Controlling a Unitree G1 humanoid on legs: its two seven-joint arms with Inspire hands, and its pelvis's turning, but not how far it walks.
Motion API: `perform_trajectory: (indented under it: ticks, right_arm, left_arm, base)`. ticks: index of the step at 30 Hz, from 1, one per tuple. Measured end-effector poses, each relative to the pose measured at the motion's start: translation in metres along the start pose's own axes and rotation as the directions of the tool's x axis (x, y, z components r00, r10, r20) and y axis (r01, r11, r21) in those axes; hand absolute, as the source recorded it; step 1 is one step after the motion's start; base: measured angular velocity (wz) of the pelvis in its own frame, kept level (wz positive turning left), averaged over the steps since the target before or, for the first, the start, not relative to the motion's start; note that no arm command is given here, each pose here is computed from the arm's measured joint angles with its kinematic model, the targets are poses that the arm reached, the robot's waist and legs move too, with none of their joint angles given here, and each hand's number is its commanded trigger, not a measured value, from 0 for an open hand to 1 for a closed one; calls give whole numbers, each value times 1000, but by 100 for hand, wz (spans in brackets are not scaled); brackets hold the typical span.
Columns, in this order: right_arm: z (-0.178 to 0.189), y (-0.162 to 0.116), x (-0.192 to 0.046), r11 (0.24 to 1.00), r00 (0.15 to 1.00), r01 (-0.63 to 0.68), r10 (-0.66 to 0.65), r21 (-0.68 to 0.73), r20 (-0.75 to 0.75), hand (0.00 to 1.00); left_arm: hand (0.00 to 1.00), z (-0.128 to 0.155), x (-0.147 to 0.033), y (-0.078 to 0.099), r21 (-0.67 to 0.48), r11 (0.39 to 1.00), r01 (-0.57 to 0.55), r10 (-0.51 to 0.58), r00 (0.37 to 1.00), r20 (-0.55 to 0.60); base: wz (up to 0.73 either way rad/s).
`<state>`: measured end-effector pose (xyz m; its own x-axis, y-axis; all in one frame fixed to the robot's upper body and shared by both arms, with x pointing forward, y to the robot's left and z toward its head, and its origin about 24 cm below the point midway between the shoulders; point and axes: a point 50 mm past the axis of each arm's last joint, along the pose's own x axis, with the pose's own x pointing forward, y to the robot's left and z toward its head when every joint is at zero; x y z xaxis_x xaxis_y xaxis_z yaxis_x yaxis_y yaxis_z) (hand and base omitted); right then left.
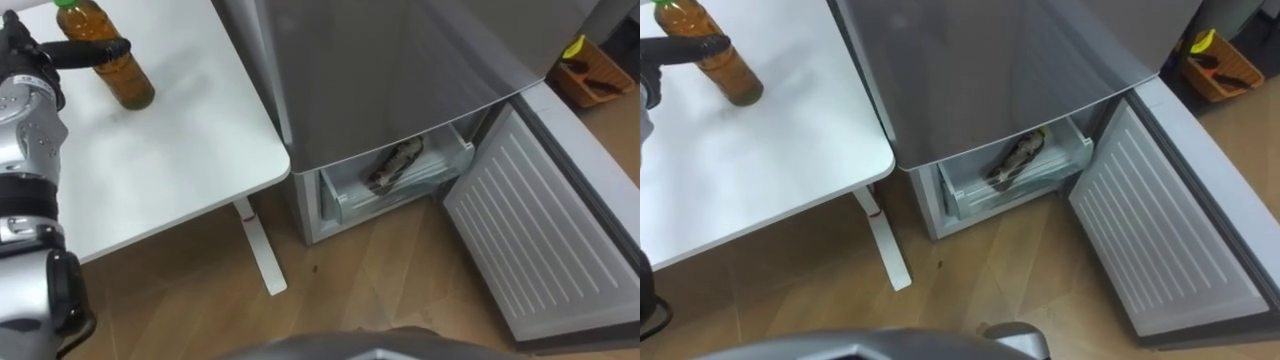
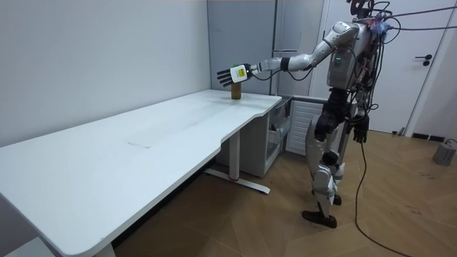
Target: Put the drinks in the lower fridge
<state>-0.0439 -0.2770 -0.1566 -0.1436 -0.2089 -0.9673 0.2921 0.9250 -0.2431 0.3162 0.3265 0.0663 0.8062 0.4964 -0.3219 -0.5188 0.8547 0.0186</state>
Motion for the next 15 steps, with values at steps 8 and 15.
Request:
perform_trajectory:
  ticks: [8, 15]
  right_arm:
    - [-3, -2, 0, 1000, 1000, 25, -25, -12, 19, 0]
    - [-5, -4, 0, 998, 998, 56, -56, -13, 19, 0]
  left_arm:
    - [0, 4, 1, -4, -97, 995, 19, -17, 1000, 15]
    - [0, 2, 0, -14, -114, 992, 60, -57, 998, 25]
  base:
    - [0]
    - [0]
